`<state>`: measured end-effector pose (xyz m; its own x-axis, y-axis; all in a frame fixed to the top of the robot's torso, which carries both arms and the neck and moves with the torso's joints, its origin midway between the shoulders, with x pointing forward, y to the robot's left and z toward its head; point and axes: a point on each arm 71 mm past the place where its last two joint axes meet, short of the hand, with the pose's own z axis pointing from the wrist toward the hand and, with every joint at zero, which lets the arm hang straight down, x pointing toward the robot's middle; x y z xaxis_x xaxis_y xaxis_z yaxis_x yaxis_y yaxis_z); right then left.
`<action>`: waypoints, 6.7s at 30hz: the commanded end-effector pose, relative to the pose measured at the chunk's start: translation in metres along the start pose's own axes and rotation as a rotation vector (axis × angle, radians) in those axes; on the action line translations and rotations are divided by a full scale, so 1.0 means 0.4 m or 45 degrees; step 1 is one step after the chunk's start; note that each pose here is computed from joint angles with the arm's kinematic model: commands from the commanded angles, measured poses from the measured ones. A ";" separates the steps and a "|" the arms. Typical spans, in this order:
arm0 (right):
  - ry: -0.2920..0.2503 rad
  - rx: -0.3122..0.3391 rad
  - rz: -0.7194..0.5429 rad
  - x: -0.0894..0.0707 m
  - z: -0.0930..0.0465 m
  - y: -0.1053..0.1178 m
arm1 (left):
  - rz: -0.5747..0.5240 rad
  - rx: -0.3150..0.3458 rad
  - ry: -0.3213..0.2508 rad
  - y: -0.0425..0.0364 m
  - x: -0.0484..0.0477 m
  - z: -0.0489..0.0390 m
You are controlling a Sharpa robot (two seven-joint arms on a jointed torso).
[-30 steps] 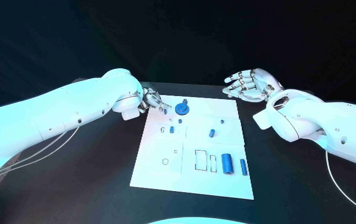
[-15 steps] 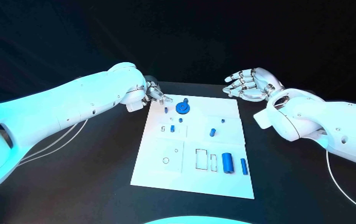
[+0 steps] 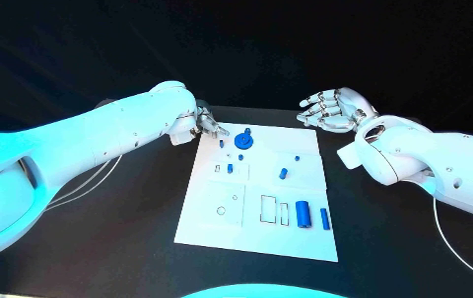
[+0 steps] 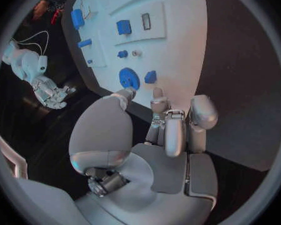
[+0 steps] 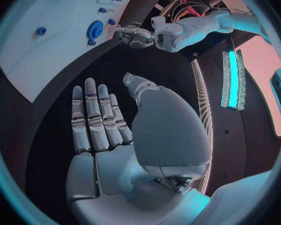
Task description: Assemble the parts on the task board
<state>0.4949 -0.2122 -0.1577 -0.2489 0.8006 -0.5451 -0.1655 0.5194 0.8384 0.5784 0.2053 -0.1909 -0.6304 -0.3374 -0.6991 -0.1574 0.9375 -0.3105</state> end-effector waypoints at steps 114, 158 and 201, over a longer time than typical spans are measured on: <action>0.025 0.008 0.021 0.004 -0.005 -0.018 | 0.067 0.162 0.101 0.034 0.094 -0.088; 0.008 0.000 0.019 -0.001 -0.011 -0.022 | 0.151 0.142 0.143 0.040 0.154 -0.089; 0.027 0.018 0.030 0.001 -0.009 -0.026 | 0.155 0.149 0.164 0.038 0.175 -0.086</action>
<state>0.4935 -0.2201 -0.1662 -0.2553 0.8092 -0.5291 -0.1411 0.5102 0.8484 0.5077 0.2005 -0.2202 -0.7198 -0.2182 -0.6590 -0.0001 0.9494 -0.3141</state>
